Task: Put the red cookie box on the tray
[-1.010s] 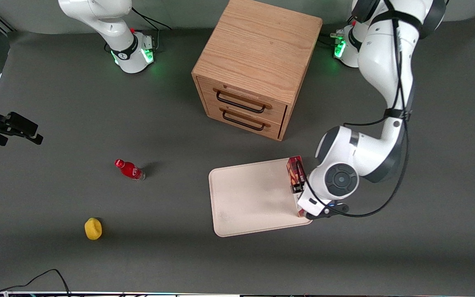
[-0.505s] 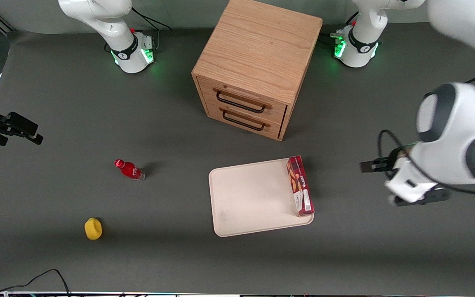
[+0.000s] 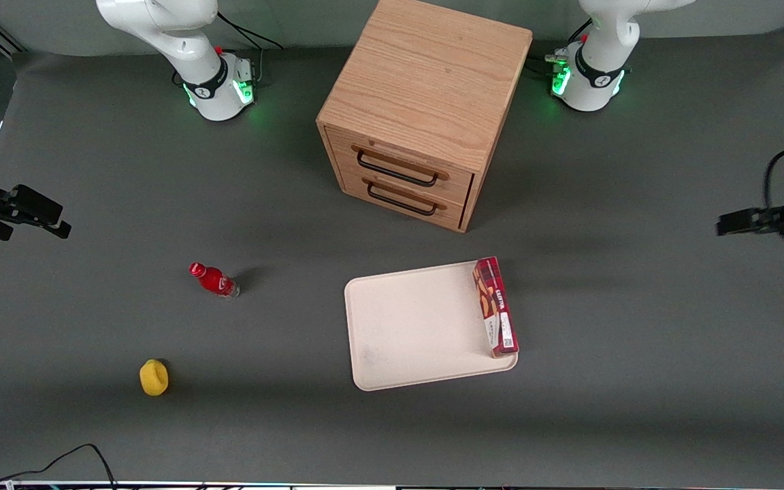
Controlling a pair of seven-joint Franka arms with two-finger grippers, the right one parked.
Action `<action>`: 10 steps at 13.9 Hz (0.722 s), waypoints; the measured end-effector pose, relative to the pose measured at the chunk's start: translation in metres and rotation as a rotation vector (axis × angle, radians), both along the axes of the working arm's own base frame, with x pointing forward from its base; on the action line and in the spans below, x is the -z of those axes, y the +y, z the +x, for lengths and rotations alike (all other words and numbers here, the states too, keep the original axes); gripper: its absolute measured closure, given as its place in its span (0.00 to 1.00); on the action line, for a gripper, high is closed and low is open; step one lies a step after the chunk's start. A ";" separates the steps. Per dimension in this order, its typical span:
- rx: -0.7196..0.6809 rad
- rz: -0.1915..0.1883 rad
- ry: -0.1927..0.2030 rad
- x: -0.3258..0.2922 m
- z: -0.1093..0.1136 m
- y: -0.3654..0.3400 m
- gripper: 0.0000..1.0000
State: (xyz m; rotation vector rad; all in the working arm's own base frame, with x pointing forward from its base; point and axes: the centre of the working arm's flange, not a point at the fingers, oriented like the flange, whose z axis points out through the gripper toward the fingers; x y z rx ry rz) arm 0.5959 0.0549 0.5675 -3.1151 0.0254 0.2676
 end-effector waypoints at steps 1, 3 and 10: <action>0.006 0.002 -0.024 -0.016 -0.008 -0.002 0.00; 0.022 0.006 -0.059 -0.044 -0.024 -0.015 0.00; -0.031 0.029 -0.097 -0.003 -0.046 -0.084 0.00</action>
